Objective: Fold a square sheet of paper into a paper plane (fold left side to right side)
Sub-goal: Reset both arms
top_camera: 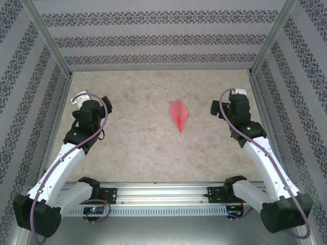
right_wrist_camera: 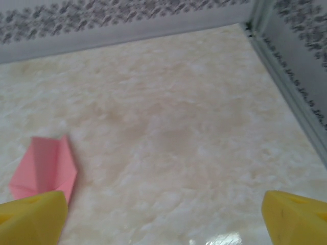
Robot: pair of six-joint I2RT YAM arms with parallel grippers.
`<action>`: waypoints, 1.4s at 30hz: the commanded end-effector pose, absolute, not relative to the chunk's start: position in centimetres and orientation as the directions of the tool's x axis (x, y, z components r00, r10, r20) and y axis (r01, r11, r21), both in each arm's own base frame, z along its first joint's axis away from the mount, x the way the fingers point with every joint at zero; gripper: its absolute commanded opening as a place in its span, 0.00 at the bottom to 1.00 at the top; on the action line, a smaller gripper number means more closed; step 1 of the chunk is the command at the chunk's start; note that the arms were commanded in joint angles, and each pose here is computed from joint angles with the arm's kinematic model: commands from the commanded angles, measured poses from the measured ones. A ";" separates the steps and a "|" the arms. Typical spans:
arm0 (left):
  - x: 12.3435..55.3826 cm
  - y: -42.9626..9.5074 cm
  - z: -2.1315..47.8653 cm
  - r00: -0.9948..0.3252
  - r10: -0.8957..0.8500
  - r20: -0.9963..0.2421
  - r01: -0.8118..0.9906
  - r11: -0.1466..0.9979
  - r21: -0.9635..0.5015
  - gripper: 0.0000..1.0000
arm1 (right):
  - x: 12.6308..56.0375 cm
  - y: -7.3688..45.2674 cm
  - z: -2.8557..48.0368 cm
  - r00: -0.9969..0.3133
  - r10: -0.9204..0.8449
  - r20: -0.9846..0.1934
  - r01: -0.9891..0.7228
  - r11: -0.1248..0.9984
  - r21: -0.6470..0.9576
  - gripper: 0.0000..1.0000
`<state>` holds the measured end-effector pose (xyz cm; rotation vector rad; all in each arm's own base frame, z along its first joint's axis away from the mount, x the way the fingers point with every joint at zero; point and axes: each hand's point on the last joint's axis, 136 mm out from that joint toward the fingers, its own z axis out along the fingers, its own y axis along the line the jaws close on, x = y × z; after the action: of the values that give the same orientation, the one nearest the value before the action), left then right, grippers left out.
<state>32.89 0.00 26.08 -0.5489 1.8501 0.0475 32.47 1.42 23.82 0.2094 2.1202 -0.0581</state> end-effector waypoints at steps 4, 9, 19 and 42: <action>32.1 4.2 25.0 -0.143 -0.136 -0.980 -0.530 0.847 -0.040 1.00 | 33.2 -4.2 21.8 -0.308 0.138 -0.941 0.356 0.934 0.020 0.98; 33.0 4.6 20.8 -0.271 -0.056 -0.961 -0.513 0.853 0.095 1.00 | 33.9 -6.0 17.5 -0.266 0.079 -0.961 0.388 0.921 -0.032 0.98; 35.8 2.9 14.3 -0.332 0.012 -0.943 -0.358 0.923 0.138 1.00 | 38.2 -3.1 15.1 -0.231 -0.015 -0.973 0.181 0.982 -0.058 0.98; 39.1 -0.9 11.1 -0.248 0.058 -0.967 -0.102 0.991 0.086 1.00 | 40.1 -2.2 12.7 -0.228 0.015 -0.974 0.096 0.995 -0.007 0.98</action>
<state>37.91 -0.76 8.51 -0.0481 1.8974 0.1772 39.46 -2.47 10.70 0.0925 1.8634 -0.0971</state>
